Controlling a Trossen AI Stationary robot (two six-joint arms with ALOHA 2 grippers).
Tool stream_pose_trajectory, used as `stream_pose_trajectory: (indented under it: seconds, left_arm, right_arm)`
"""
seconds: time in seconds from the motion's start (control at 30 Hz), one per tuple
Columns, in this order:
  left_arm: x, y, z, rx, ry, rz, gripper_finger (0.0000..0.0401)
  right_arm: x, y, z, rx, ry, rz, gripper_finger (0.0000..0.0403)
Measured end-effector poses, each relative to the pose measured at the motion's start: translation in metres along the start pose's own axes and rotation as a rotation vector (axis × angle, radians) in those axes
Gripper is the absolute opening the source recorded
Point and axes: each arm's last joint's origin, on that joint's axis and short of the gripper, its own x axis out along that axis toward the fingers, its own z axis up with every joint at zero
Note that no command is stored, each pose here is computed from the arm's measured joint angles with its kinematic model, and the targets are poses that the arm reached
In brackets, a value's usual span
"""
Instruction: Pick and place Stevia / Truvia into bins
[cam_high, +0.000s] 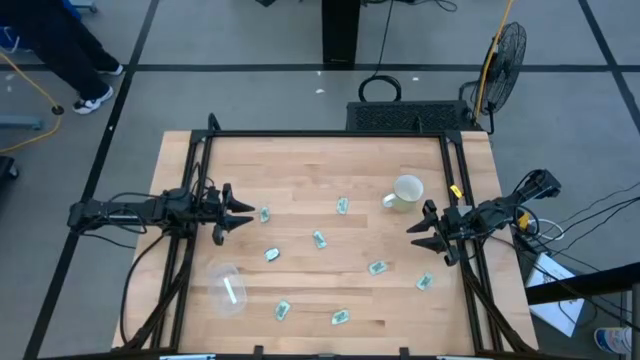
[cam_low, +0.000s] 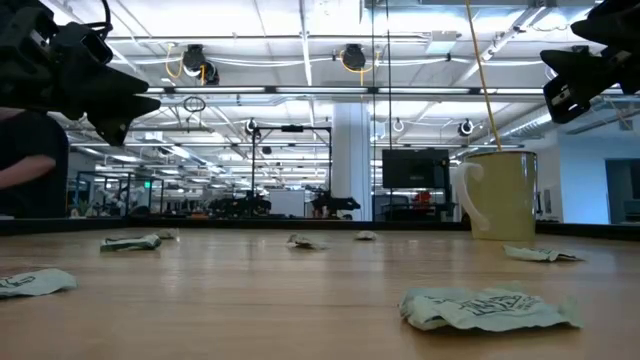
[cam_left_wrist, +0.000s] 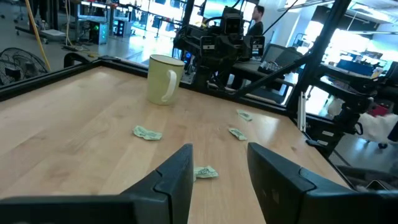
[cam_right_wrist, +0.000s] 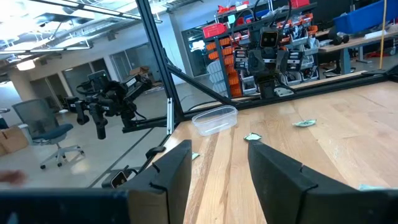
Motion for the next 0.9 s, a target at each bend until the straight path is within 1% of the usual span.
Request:
stream_pose_trajectory:
  seconds: [0.5, 0.63, 0.7, 0.83, 0.9]
  left_arm:
    - [0.0, 0.0002, 0.0001, -0.002, -0.002, 0.006, 0.0157]
    - [-0.0003, 0.0033, 0.0022, -0.018, -0.049, 0.121, 0.0157]
    - [-0.0004, 0.0042, 0.003, -0.049, -0.066, 0.155, 0.0157]
    - [-0.0005, 0.0046, 0.0032, -0.184, -0.084, 0.165, 0.0157]
    - [-0.0007, 0.0055, 0.0038, -0.204, -0.102, 0.198, 0.0157]
  right_arm:
    - [0.0, 0.0, -0.0001, 0.0, 0.001, 0.0, 0.0153]
    - [0.0, 0.0, 0.0, 0.0, 0.001, 0.0, 0.0153]
    - [0.0, 0.0, 0.0, 0.0, 0.0, 0.0, 0.0153]
    - [0.0, -0.0002, 0.0002, 0.0, -0.004, -0.006, 0.0153]
    - [0.0, -0.0002, 0.0021, 0.007, -0.026, -0.018, 0.0153]
